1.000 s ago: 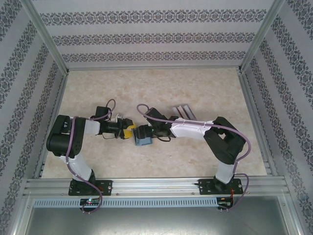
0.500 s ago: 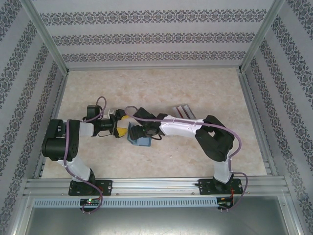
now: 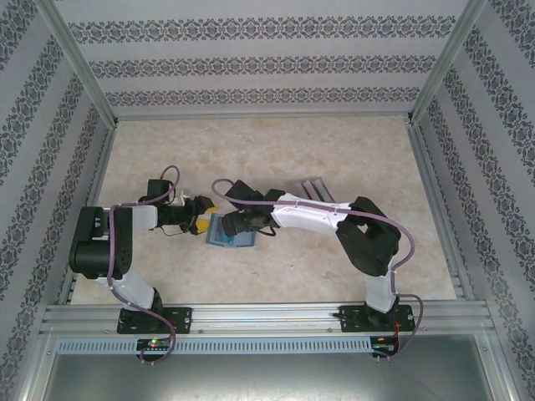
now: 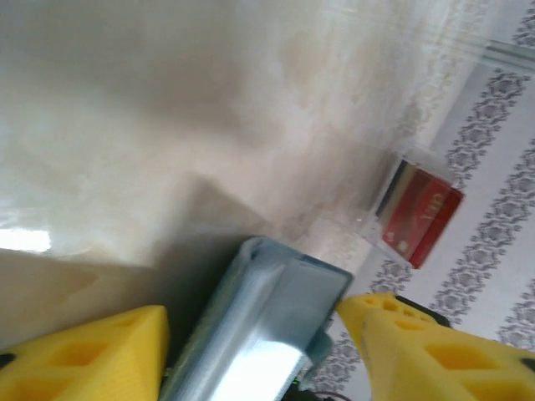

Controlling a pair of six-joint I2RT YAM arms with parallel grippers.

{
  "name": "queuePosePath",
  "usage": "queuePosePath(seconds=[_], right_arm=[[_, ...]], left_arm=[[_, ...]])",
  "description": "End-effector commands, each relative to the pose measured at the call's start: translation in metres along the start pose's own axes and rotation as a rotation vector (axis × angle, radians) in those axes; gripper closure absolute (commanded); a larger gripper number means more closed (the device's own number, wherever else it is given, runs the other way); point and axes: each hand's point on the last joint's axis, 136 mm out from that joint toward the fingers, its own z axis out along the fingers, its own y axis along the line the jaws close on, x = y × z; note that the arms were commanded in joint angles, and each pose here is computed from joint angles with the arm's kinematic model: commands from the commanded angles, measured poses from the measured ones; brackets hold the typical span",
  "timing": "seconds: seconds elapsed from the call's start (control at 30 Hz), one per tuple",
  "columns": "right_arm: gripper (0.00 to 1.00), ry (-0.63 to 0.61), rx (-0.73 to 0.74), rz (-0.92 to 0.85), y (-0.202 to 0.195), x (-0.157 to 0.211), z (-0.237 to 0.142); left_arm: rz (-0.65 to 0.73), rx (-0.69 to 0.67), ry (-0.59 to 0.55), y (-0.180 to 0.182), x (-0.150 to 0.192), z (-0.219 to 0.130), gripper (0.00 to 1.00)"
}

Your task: Put the credit cards into the card holder

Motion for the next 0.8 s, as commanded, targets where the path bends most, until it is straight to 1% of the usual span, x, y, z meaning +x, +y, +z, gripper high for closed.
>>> queuePosePath(seconds=[0.0, 0.2, 0.27, 0.33, 0.43, 0.57, 0.77], right_arm=[[0.19, -0.01, -0.062, 0.084, -0.004, 0.004, -0.024], [0.24, -0.005, -0.147, 0.17, -0.008, 0.025, -0.037], [0.3, -0.007, -0.188, 0.201, -0.012, 0.032, -0.037], [0.39, -0.009, -0.236, 0.231, -0.015, 0.037, -0.034], [0.48, -0.006, -0.311, 0.268, -0.013, 0.04, -0.029], [0.51, 0.014, -0.331, 0.279, -0.014, 0.044, -0.02], [0.49, 0.024, -0.376, 0.289, -0.009, 0.043, -0.012]], left_arm=[[-0.068, -0.238, -0.037, 0.057, 0.007, -0.006, 0.42], [-0.05, -0.295, -0.016, 0.064, 0.016, -0.003, 0.51], [-0.05, -0.304, -0.007, 0.066, 0.019, 0.0, 0.55], [-0.048, -0.308, 0.002, 0.067, 0.02, 0.002, 0.6], [-0.047, -0.317, 0.014, 0.068, 0.022, 0.004, 0.64], [-0.043, -0.32, 0.017, 0.068, 0.023, 0.004, 0.69], [-0.041, -0.328, 0.03, 0.07, 0.025, 0.006, 0.71]])
